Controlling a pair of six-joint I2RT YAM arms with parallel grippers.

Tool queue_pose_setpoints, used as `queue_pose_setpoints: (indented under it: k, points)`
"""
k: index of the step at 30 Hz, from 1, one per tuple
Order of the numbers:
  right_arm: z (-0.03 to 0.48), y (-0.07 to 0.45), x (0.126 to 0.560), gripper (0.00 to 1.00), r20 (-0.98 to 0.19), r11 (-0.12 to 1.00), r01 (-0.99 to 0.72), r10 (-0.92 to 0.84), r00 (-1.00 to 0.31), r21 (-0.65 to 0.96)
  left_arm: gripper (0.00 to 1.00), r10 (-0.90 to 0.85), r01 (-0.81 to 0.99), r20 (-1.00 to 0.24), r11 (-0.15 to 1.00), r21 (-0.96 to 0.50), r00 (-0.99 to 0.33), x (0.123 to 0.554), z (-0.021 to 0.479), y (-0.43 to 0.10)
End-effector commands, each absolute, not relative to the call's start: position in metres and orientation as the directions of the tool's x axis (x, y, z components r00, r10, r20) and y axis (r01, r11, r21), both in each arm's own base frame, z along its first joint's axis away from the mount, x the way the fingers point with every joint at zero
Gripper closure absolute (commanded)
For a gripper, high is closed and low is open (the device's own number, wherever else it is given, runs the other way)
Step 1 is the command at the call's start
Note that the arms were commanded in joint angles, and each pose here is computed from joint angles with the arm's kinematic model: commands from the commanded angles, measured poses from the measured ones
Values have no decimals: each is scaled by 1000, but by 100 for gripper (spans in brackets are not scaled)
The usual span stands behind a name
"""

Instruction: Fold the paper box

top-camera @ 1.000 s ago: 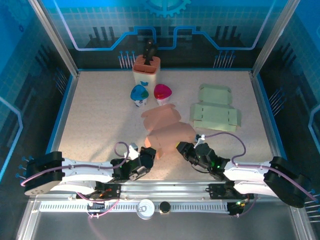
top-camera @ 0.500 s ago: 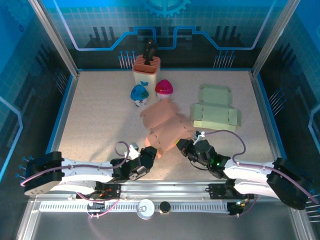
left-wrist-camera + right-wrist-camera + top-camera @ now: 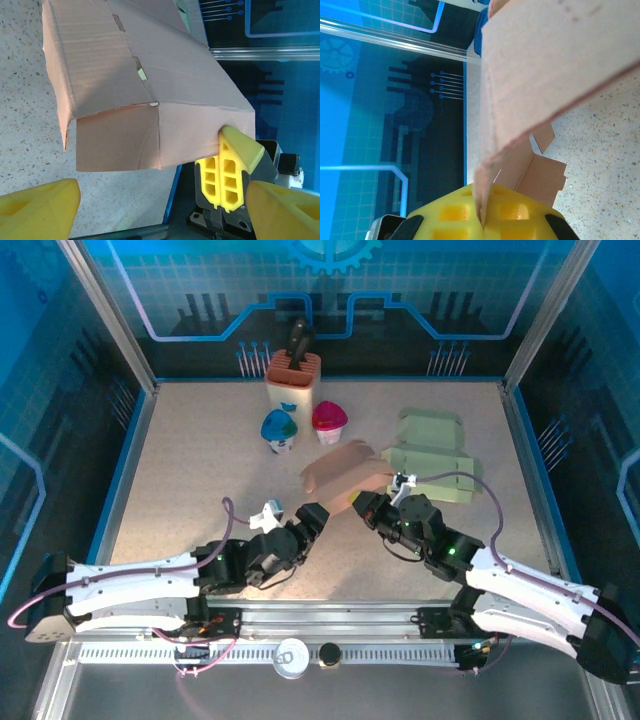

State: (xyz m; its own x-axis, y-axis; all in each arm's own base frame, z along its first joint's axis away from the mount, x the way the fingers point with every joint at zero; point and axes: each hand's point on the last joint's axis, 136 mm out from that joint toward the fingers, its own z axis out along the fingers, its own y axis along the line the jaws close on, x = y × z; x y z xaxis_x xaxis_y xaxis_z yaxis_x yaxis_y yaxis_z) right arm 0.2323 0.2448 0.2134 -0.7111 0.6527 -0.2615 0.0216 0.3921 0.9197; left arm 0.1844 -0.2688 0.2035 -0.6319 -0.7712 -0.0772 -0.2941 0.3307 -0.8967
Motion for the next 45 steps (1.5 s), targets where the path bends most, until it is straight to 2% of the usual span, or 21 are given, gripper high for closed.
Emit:
queue_pose_setpoints:
  k: [1,9,14,20,24,27,31,38,45]
  points:
    - [222,241,233,100,-308,445,7,631,-712,895,13,-731,-285,-202,483,-828,-652,178,194,-250]
    - [267,233,235,100,-351,475,-10,636,-687,880,15,-682,-116,-392,572,-812,-617,184,266,-224]
    - [285,224,231,100,-322,487,55,654,-684,872,17,-634,-60,-500,652,-756,-590,189,290,-214]
    - [301,206,216,100,-254,492,202,708,-659,847,22,-627,-60,-533,678,-733,-568,192,300,-191]
    - [302,206,226,100,-208,478,297,750,-627,827,28,-600,-44,-541,693,-720,-590,197,304,-186]
    - [295,224,246,100,-133,421,324,758,-638,848,31,-551,-49,-531,722,-690,-644,208,295,-191]
    - [275,239,269,100,-44,371,391,770,-636,842,32,-500,-112,-448,750,-652,-741,226,257,-192]
    - [244,259,301,100,24,305,414,780,-625,858,35,-511,-192,-459,793,-578,-726,251,208,-155]
    - [218,288,323,100,74,222,342,734,-675,913,38,-443,-152,-500,841,-519,-744,264,177,-143]
